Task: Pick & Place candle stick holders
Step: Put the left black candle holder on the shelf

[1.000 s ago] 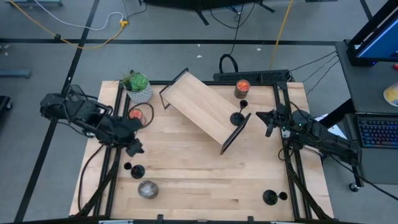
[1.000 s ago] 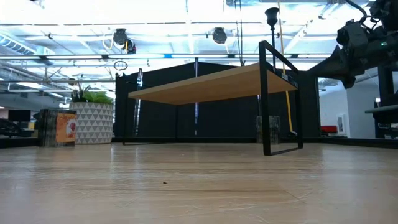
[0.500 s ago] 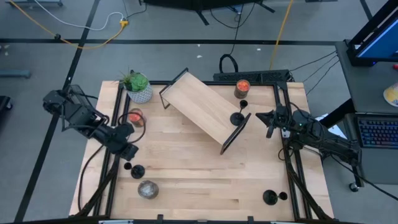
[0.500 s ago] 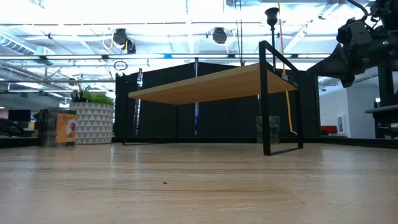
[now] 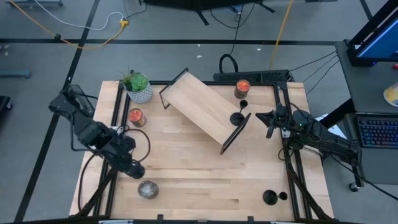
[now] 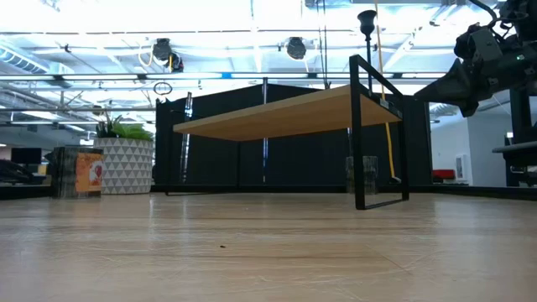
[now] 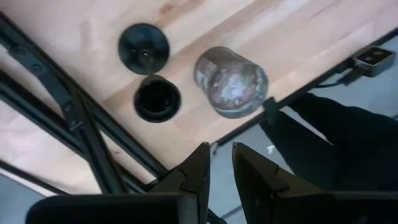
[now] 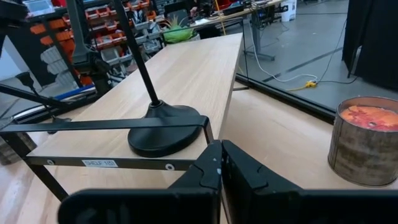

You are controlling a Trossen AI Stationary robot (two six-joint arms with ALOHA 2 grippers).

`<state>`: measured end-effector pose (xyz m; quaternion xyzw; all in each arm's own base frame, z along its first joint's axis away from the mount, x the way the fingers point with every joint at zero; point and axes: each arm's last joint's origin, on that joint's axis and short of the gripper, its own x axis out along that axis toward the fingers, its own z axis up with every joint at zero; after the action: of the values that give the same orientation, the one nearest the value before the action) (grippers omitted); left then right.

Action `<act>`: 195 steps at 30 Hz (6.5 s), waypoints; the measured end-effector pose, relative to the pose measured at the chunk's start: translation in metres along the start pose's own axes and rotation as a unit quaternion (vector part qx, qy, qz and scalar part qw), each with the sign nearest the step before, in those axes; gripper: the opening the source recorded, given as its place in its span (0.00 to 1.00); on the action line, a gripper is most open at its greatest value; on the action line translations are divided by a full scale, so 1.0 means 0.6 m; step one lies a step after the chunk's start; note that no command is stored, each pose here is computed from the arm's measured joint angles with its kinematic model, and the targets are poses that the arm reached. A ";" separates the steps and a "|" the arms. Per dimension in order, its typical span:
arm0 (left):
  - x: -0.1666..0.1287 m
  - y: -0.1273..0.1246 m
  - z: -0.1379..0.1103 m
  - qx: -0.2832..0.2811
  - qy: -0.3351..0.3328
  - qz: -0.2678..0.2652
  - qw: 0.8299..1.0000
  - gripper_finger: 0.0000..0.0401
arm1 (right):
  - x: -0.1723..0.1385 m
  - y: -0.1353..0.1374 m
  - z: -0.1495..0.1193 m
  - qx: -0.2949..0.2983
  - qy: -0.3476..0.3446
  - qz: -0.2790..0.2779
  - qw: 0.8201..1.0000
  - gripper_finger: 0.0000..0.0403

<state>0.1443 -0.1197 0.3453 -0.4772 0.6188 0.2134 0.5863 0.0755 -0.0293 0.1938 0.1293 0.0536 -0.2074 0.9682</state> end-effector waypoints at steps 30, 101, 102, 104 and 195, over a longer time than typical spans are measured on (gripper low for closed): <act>0.024 0.023 0.001 -0.002 -0.038 0.113 0.993 0.46 | 0.000 0.000 0.001 0.004 -0.004 0.001 1.000 0.00; 0.096 0.036 0.014 0.031 -0.059 0.183 0.981 0.04 | 0.000 0.001 0.003 0.004 -0.008 0.002 1.000 0.00; 0.091 0.042 0.015 0.026 -0.066 0.187 0.980 0.04 | 0.000 0.001 0.003 0.004 -0.008 0.002 1.000 0.00; 0.081 0.051 0.016 0.016 -0.076 0.189 0.979 0.04 | 0.000 0.001 0.003 0.004 -0.008 0.002 1.000 0.00; -0.133 -0.290 0.274 0.279 -0.261 -0.167 0.909 0.04 | 0.151 0.279 0.253 -0.213 0.064 0.297 0.929 0.28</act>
<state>0.3648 -0.0363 0.4343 -0.3175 0.3889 0.0478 0.8635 0.2348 0.0416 0.3632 -0.0565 0.1174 0.1143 0.9849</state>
